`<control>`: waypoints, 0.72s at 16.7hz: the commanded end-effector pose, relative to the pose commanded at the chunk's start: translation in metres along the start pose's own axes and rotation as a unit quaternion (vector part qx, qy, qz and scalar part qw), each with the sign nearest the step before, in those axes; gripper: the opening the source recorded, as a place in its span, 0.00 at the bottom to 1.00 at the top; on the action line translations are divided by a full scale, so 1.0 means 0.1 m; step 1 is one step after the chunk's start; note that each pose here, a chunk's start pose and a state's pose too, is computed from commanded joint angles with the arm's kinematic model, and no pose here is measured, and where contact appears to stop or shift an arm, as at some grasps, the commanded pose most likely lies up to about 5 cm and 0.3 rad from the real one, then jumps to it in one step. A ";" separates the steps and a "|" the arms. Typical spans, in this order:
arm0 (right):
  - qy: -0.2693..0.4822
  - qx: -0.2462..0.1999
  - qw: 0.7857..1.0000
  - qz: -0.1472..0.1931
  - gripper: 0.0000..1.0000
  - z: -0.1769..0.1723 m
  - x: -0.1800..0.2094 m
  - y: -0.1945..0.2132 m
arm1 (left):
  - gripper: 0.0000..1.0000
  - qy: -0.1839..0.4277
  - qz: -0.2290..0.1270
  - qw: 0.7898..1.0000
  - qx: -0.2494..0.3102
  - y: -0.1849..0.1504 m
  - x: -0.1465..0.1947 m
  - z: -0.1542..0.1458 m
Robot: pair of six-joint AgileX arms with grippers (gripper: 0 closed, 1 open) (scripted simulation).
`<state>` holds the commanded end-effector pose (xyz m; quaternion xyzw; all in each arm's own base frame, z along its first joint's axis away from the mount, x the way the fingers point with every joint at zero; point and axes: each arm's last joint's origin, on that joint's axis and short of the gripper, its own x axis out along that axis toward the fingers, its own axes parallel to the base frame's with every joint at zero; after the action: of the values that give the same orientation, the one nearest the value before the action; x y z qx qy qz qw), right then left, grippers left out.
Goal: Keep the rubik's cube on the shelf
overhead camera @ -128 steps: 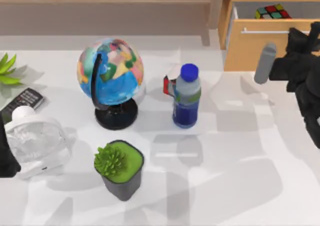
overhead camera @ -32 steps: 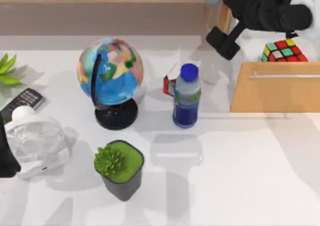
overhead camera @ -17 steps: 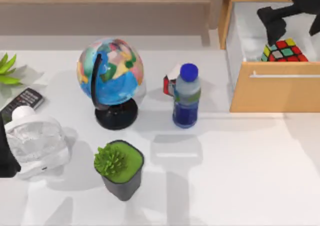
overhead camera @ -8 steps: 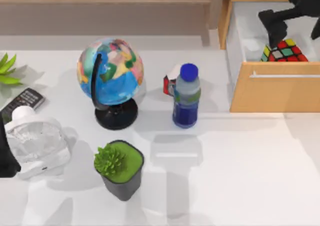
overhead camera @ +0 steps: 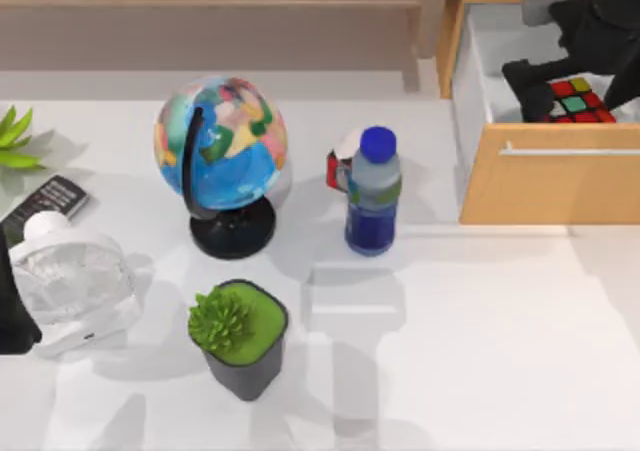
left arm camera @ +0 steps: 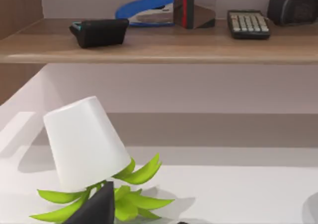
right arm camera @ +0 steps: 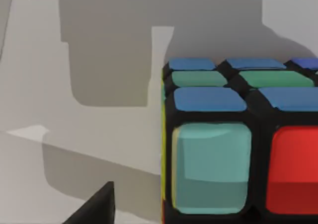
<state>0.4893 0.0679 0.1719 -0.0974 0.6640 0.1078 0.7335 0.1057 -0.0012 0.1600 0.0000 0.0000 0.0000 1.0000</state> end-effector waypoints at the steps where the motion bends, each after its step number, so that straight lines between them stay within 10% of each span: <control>1: 0.000 0.000 1.000 0.000 1.00 0.00 0.00 0.00 | 1.00 0.000 0.000 1.000 0.000 0.00 0.00 0.00; 3: 0.000 0.000 1.000 0.000 1.00 0.00 0.00 0.00 | 1.00 0.000 0.000 1.000 0.000 0.00 0.00 0.00; 12: 0.000 0.000 1.000 0.000 0.32 0.00 0.00 0.00 | 1.00 0.000 0.000 1.000 0.000 0.00 0.00 0.00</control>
<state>0.4894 0.0678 0.1716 -0.0974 0.6639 0.1077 0.7336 0.1057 -0.0012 0.1600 0.0000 0.0000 0.0000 1.0000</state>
